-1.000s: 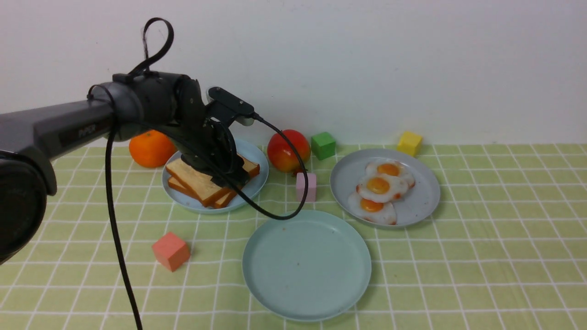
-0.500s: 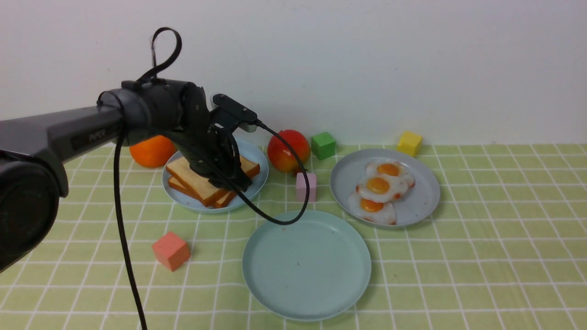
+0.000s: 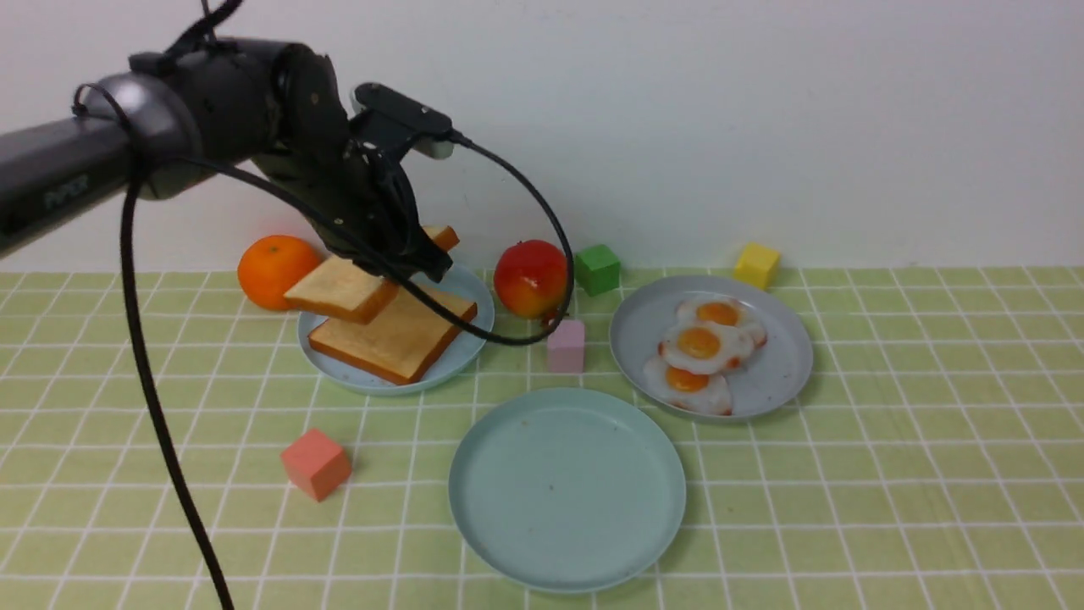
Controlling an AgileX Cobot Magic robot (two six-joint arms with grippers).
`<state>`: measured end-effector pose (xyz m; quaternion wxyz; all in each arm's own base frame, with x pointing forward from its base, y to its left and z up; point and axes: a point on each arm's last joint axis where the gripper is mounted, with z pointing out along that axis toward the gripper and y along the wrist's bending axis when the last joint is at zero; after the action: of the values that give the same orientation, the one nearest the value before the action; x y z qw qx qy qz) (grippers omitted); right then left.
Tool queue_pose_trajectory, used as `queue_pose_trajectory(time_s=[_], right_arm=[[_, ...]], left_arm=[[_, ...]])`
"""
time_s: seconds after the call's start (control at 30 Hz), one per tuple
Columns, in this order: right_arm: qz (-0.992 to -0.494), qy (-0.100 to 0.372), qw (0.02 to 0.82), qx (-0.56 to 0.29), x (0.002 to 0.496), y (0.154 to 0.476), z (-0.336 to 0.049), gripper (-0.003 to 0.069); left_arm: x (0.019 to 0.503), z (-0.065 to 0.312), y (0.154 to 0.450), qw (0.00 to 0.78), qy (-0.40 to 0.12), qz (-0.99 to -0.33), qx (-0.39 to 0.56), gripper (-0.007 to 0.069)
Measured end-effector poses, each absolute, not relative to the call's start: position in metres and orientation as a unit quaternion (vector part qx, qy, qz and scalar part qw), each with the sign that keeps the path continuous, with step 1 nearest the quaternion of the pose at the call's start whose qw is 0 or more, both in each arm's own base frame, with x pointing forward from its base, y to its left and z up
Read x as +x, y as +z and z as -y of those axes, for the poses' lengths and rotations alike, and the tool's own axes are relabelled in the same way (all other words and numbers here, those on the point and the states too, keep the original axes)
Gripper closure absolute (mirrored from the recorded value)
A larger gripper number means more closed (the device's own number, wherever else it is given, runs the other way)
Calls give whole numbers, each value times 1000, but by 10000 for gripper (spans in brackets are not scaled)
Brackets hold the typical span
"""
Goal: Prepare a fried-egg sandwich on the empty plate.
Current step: Use the left arm to put a slice of bread into the empty plate in the middle
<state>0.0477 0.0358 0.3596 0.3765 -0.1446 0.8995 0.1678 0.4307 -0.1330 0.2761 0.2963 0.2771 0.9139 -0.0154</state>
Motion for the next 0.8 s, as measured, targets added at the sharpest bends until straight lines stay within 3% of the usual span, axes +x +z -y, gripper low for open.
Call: queue_pose_trajectory(time_s=[0.2, 0.37, 0.8], right_arm=[[-901, 166, 373, -145, 47, 359, -35, 648], [-901, 160, 377, -146, 45, 359, -34, 645], [-890, 125, 412, -151, 21, 360, -24, 645]], left_arm=[[383, 176, 317, 286, -29, -914, 288, 598], [349, 207, 324, 274, -22, -908, 317, 598], [278, 238, 281, 239, -22, -898, 368, 598]])
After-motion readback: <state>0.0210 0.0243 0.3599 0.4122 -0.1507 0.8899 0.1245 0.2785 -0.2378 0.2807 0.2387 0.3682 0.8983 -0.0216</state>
